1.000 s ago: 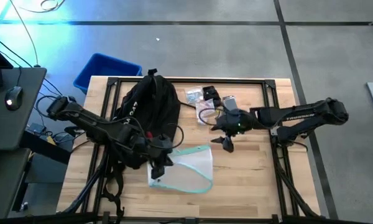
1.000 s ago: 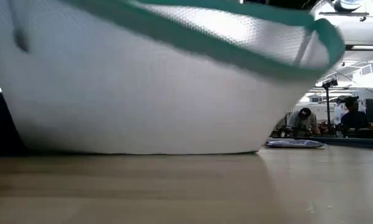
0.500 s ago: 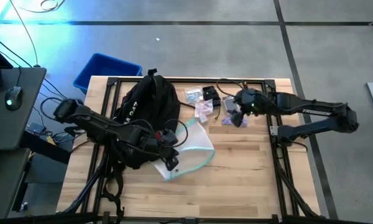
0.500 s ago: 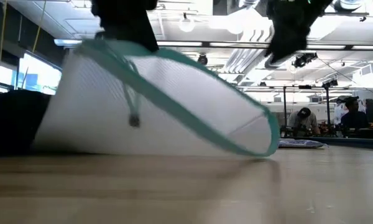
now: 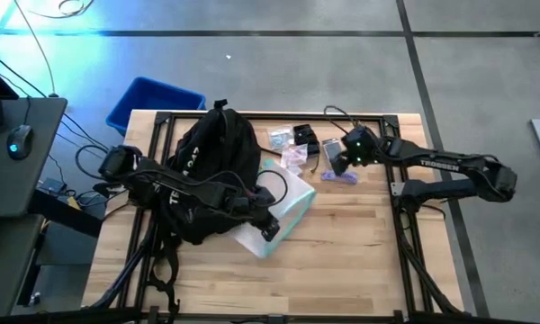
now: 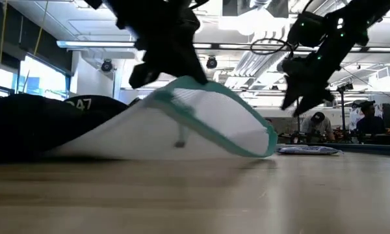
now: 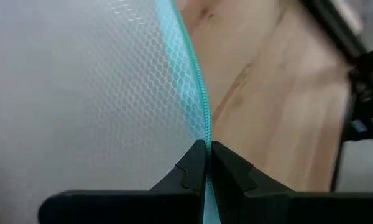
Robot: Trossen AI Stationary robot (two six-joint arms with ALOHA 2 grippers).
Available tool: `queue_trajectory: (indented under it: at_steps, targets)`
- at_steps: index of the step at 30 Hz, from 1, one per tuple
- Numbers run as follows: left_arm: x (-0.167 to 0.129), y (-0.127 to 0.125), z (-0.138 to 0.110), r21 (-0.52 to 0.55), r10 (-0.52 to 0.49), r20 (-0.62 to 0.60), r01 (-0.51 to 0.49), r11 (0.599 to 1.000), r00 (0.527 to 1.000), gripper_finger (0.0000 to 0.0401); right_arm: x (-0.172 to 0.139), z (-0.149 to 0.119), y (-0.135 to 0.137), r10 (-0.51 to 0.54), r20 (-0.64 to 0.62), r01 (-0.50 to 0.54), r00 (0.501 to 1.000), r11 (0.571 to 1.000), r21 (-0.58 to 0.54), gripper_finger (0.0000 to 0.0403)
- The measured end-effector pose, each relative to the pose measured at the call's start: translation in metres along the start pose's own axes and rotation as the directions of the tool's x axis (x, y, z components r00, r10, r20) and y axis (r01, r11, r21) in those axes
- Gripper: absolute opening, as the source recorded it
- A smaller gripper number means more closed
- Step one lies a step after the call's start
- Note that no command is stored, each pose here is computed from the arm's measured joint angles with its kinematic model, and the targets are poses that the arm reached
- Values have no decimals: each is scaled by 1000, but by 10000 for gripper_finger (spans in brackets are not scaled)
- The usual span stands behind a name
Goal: Unpack backpack
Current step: Put the game card into the zip bag
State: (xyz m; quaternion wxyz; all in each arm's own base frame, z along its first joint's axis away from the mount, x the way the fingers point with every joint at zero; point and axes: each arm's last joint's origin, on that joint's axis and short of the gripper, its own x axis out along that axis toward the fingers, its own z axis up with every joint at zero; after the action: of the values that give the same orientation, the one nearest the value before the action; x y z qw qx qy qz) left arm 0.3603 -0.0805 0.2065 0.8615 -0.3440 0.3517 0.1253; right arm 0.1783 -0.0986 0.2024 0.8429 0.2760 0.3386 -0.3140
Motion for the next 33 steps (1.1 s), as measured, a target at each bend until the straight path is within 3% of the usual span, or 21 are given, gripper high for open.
queue_trajectory:
  at_steps: [3,7,13,17,23,33]
  targets:
    - [5,-1,2,-28,-40,4,40,999,999,0,1,12,-3,17,135,-12,991,999,-32,250]
    - [5,-1,3,-71,-52,0,52,996,999,0,-5,27,-11,-139,155,149,978,987,-55,250]
    - [5,-2,2,-80,-54,-1,53,995,999,0,2,46,-19,-269,2,267,963,954,-135,288]
    - [5,-1,5,-40,-73,-19,72,997,997,0,23,47,-26,-347,-156,339,925,937,-79,338]
    - [4,0,6,6,-84,-35,85,996,996,0,66,50,-28,-331,-314,338,890,941,-32,391]
    - [4,3,1,59,-89,-127,97,994,988,0,114,45,-30,-329,-473,357,817,934,-33,388]
